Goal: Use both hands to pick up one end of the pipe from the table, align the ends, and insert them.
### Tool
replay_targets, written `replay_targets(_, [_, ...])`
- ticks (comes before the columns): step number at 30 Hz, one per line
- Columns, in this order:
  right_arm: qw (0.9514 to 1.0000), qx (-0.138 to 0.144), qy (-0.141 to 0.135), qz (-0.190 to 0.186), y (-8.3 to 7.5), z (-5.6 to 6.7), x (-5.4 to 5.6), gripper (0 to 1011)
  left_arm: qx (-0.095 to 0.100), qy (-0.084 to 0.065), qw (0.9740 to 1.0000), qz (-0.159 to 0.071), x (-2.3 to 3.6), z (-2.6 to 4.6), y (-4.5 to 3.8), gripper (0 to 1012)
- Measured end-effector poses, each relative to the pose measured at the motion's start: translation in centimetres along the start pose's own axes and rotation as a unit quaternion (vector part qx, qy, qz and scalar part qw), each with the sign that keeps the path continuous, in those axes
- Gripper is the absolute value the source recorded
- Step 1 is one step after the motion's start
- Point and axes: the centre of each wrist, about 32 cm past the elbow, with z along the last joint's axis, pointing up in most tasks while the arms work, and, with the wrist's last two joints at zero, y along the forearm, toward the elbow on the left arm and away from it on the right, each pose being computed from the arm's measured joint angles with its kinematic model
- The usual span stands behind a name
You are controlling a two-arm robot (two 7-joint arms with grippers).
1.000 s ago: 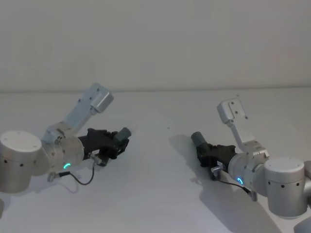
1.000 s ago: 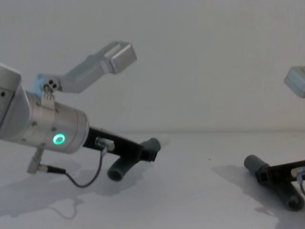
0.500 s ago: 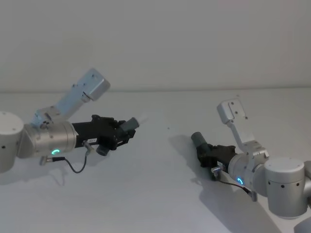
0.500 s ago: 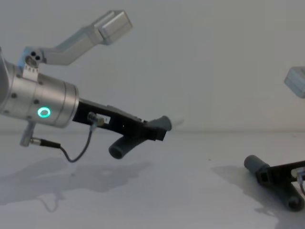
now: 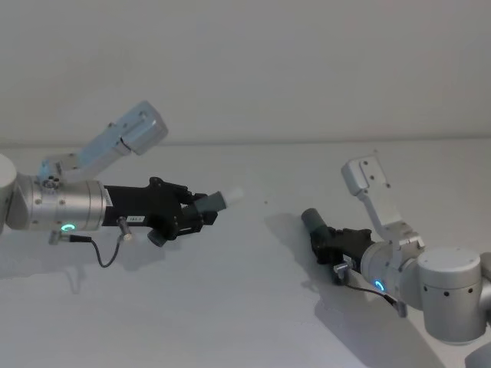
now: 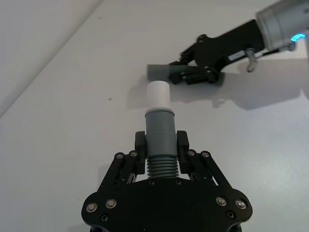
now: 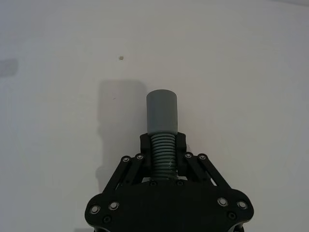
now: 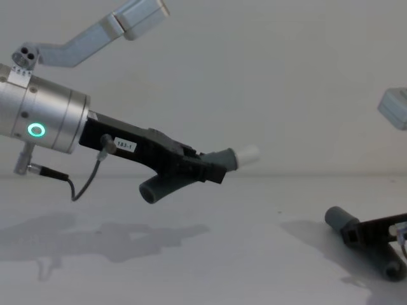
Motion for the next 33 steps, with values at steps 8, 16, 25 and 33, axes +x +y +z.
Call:
replay_targets(8, [0.9991, 0.008, -0.042, 0.004, -0.5, 0.6, -0.1, 255, 0.002, -0.027, 0.9990, -0.036, 0.94, 0.10, 0.59, 341])
replay_targets(16, [0.9935, 0.020, -0.112, 0.006, -1.7, 1.7, -0.2, 255, -0.007, -0.050, 0.9981, -0.035, 1.26, -0.25, 0.86, 341])
replay_targets(25, [0.9807, 0.025, -0.194, 0.008, -3.6, 3.2, -0.3, 255, -0.023, -0.065, 0.9974, -0.020, 1.35, -0.87, 0.87, 341])
replay_targets(33, [0.9614, 0.023, -0.273, 0.025, -5.4, 4.5, -0.5, 255, -0.033, -0.073, 0.9967, -0.012, 1.40, -1.17, 0.86, 341])
